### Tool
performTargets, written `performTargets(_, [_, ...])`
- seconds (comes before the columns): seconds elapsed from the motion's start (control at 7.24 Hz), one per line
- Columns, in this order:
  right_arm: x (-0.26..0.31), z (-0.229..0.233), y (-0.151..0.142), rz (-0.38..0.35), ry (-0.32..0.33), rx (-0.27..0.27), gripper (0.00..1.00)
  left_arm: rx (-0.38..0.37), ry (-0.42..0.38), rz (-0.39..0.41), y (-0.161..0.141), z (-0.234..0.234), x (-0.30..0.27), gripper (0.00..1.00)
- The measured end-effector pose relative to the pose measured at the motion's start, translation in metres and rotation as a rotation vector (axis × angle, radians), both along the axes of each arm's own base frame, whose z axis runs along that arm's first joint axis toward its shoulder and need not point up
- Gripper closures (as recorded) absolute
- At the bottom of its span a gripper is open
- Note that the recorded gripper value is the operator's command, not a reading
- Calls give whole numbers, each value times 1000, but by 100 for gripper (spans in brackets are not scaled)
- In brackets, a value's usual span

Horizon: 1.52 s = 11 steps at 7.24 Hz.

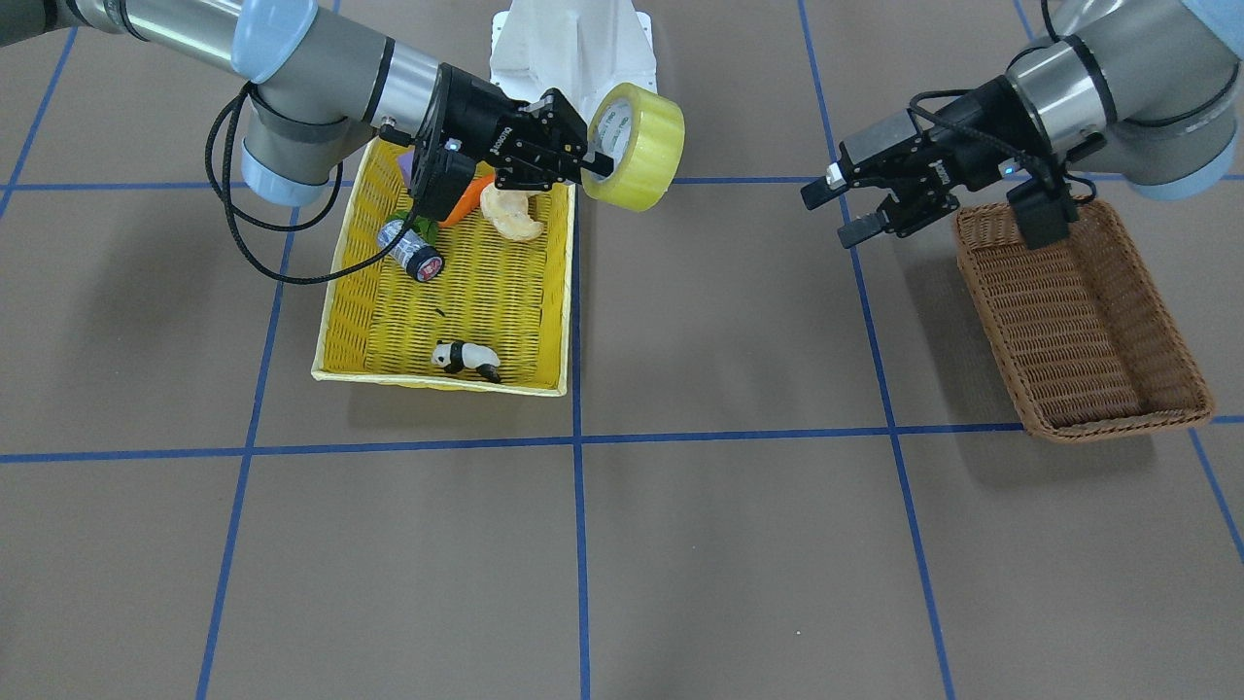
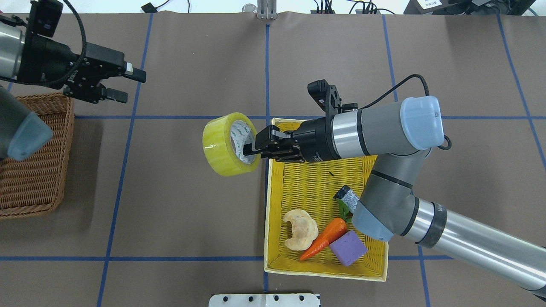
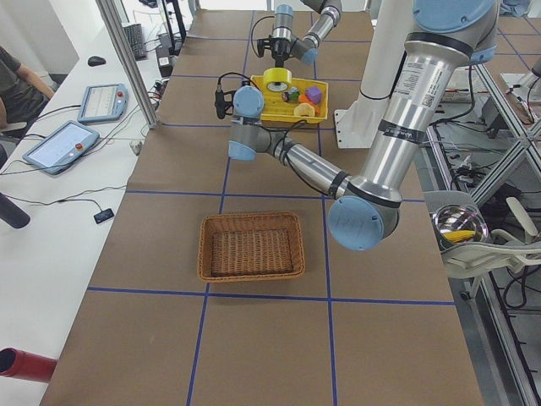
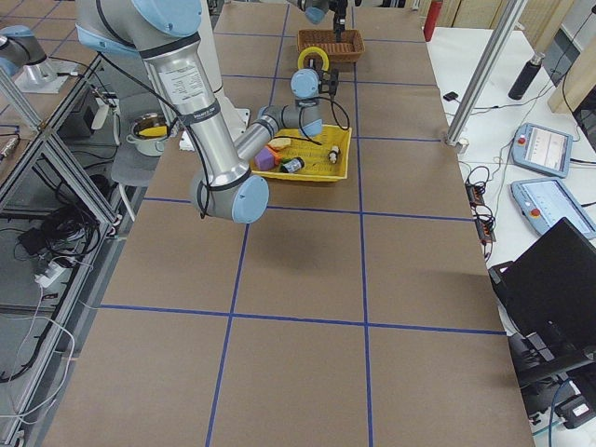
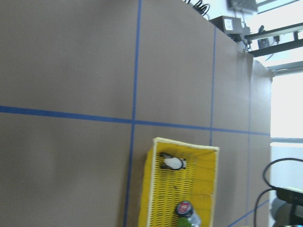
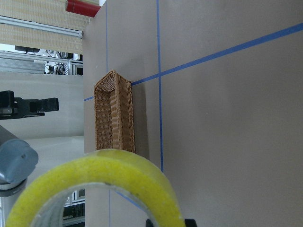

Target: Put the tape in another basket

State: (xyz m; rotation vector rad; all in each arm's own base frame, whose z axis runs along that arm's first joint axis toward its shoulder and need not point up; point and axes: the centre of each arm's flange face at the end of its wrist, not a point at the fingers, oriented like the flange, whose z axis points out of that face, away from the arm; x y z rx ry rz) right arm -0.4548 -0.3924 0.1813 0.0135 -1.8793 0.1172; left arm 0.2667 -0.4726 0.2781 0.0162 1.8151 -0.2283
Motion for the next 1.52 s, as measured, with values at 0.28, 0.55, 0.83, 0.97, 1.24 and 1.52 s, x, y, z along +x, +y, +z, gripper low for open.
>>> performTargets(0.28, [-4,19,-2,18,-139,-17,100,-151,309,63,25,11,39,2])
performTargets(0.55, [-12,27,4,-5,-243,-24,100,-227,452,164,37,-5,56,2])
performTargets(0.83, [-23,23,21,-37,-293,-21,100,-227,503,217,46,-26,63,2])
performTargets(0.97, [-27,21,27,-50,-304,-20,100,-231,521,229,48,-32,63,2])
performTargets(1.24, [-28,20,34,-66,-337,-33,100,-232,564,234,51,-31,62,2])
performTargets(1.52, [-28,19,33,-58,-359,-54,100,-229,581,251,58,-32,66,2])
